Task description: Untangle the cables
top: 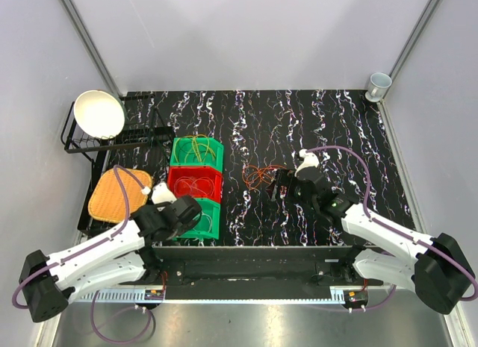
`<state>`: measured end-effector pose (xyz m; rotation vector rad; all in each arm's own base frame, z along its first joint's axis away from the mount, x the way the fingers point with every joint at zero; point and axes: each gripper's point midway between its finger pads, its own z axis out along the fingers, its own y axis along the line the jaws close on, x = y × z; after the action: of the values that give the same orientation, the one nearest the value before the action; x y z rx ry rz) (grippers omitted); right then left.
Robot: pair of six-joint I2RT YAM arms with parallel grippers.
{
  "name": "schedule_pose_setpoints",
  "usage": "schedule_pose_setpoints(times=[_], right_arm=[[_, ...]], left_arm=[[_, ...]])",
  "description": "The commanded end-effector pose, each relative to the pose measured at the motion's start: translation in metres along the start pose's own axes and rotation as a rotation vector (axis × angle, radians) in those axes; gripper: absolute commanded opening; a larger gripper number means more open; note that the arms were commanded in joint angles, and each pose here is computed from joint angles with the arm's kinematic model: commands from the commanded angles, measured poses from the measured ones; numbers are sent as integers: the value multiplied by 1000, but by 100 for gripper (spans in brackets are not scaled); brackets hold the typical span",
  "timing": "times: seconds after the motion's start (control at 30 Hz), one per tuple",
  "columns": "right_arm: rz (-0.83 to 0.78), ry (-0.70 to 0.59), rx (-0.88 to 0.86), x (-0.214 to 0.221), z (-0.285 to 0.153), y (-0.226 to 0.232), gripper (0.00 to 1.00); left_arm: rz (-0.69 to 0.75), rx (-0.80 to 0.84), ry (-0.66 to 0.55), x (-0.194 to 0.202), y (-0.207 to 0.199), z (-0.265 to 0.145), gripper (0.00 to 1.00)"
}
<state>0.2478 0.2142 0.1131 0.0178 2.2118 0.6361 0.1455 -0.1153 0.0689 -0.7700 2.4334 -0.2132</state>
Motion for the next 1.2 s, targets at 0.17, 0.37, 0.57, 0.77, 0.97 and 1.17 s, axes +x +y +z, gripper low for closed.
schedule_pose_setpoints(times=[0.17,0.37,0.57,0.77,0.97,1.17], right_arm=[[2,-72,-45,-24,-2,16,99],[4,-72,-43,-23,-2,15,99],[6,-73,-40,-23,-2,14,99],[7,-75,-41,-24,-2,15,99],[6,-75,-39,-23,-2,14,100],[5,-75,-41,-24,-2,15,100]], left_arm=[[45,12,23,2,-12,-3,31],[108,58,-6,-11,-26,-17,57],[136,81,-37,-26,-39,-35,58],[160,96,-58,-39,-50,-52,57],[179,74,-94,-51,-49,-61,54],[274,26,-125,-57,-55,-53,54]])
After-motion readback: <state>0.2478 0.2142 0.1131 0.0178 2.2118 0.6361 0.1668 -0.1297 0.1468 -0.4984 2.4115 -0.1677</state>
